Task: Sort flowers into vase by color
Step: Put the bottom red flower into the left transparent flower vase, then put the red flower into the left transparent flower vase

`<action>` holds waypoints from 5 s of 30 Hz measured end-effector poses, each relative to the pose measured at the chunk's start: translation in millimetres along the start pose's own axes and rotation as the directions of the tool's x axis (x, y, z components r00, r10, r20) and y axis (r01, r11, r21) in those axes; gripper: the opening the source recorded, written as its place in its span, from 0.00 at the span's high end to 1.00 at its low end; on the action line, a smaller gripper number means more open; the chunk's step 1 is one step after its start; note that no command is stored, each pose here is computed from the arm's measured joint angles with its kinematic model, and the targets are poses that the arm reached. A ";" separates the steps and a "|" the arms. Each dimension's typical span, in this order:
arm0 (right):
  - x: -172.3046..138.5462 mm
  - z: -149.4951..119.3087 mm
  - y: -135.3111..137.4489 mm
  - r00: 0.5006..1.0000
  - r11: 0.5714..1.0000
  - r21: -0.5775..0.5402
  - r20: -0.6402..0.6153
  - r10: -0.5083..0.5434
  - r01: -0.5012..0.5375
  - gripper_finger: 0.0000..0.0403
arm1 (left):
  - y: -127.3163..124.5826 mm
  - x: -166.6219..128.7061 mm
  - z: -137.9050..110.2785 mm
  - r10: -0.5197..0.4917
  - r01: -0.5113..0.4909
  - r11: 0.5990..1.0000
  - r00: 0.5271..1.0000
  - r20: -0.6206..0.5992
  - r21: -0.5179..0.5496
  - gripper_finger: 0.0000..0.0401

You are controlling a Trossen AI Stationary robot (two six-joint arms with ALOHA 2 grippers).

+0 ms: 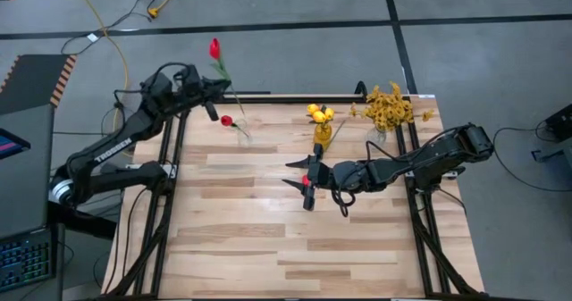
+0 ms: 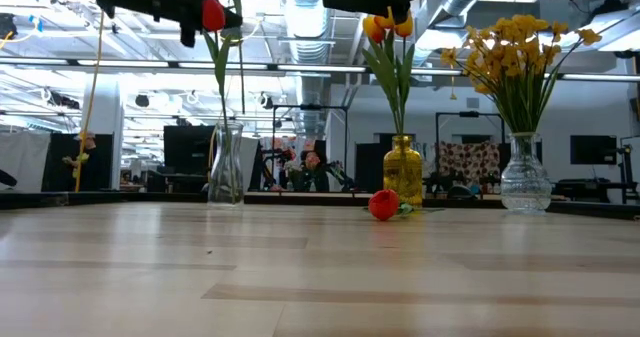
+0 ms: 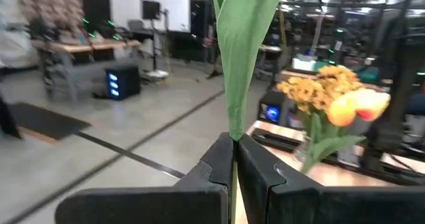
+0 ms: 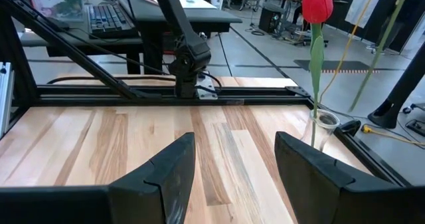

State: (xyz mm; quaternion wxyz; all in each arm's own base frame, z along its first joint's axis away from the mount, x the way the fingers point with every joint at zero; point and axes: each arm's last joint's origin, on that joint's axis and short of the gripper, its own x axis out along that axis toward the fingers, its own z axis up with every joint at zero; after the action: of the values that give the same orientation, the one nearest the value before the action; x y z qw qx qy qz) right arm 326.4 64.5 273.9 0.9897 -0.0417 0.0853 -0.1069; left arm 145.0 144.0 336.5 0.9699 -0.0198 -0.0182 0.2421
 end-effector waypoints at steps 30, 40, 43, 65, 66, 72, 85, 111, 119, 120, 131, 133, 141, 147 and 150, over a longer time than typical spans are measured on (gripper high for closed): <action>0.0 -3.0 0.0 1.000 1.000 -0.015 -0.029 0.000 -0.001 0.42 | 4.3 12.4 -37.9 -0.031 0.018 0.998 0.966 -0.257 -0.053 1.00; 0.0 -3.0 0.0 1.000 1.000 -0.014 -0.028 0.000 -0.001 0.42 | 3.3 23.2 -49.7 -0.043 0.023 0.998 0.949 -0.311 -0.066 1.00; 0.0 -3.0 0.0 1.000 1.000 -0.014 -0.028 0.000 -0.001 0.42 | 2.8 24.1 -50.7 -0.046 0.026 0.997 0.948 -0.316 -0.068 1.00; 0.0 -2.9 0.1 1.000 1.000 -0.014 -0.028 0.000 -0.001 0.42 | 2.8 24.0 -50.6 -0.045 0.032 0.998 0.948 -0.315 -0.047 0.78; 0.0 -3.0 0.0 1.000 1.000 -0.014 -0.028 0.000 -0.001 0.42 | 2.8 24.0 -50.5 -0.045 0.033 0.998 0.948 -0.315 -0.044 0.76; 0.0 -2.9 0.0 1.000 1.000 -0.014 -0.028 0.000 -0.001 0.42 | 2.8 24.0 -50.5 -0.045 0.034 0.999 0.948 -0.315 -0.042 0.64; 0.0 -3.0 0.0 1.000 1.000 -0.014 -0.028 0.000 -0.001 0.42 | 11.3 16.5 -44.2 0.028 -0.035 0.999 0.957 -0.289 -0.021 0.58; 3.2 -41.8 -29.9 0.912 0.997 -0.077 -0.411 -0.003 -0.032 0.42 | -31.2 -91.1 7.0 0.054 -0.043 0.984 0.997 -0.060 0.174 0.58; -2.1 -60.8 -50.3 0.800 0.991 -0.131 -0.596 -0.069 -0.011 0.42 | -41.8 -109.7 -1.0 0.002 0.014 0.992 0.992 -0.128 0.128 0.58; -3.1 -63.4 -53.8 0.780 0.991 -0.133 -0.621 -0.073 -0.014 0.42 | -42.6 -110.9 -1.8 -0.003 0.019 0.993 0.991 -0.135 0.118 0.58; -8.5 -76.2 -79.5 0.660 0.966 -0.236 -0.743 -0.112 -0.102 0.42 | -49.6 -114.5 -16.0 -0.134 0.143 0.990 0.952 -0.274 0.012 0.58; -8.0 -76.4 -82.0 0.658 0.961 -0.242 -0.747 -0.096 -0.134 0.42 | -51.3 -114.8 -17.1 -0.170 0.174 0.985 0.944 -0.284 -0.009 0.58; -6.4 -77.0 -89.9 0.656 0.949 -0.258 -0.751 -0.079 -0.181 0.42 | -57.2 -115.4 -18.6 -0.271 0.258 0.962 0.916 -0.296 -0.085 0.58; -7.5 -86.7 -93.5 0.652 0.949 -0.261 -0.753 -0.087 -0.175 0.42 | -61.6 -113.2 -24.6 -0.328 0.313 0.945 0.893 -0.309 -0.099 0.58; -7.4 -87.6 -94.9 0.651 0.932 -0.294 -0.754 -0.091 -0.210 0.42 | -63.1 -110.3 -32.3 -0.349 0.329 0.937 0.880 -0.323 -0.117 0.58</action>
State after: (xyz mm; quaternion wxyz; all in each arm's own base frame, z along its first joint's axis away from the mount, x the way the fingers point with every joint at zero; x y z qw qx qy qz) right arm 284.3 -31.9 198.6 0.8418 -0.1687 0.5088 -0.0638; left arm 78.7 35.6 304.4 0.9847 -0.0860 0.1388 0.0611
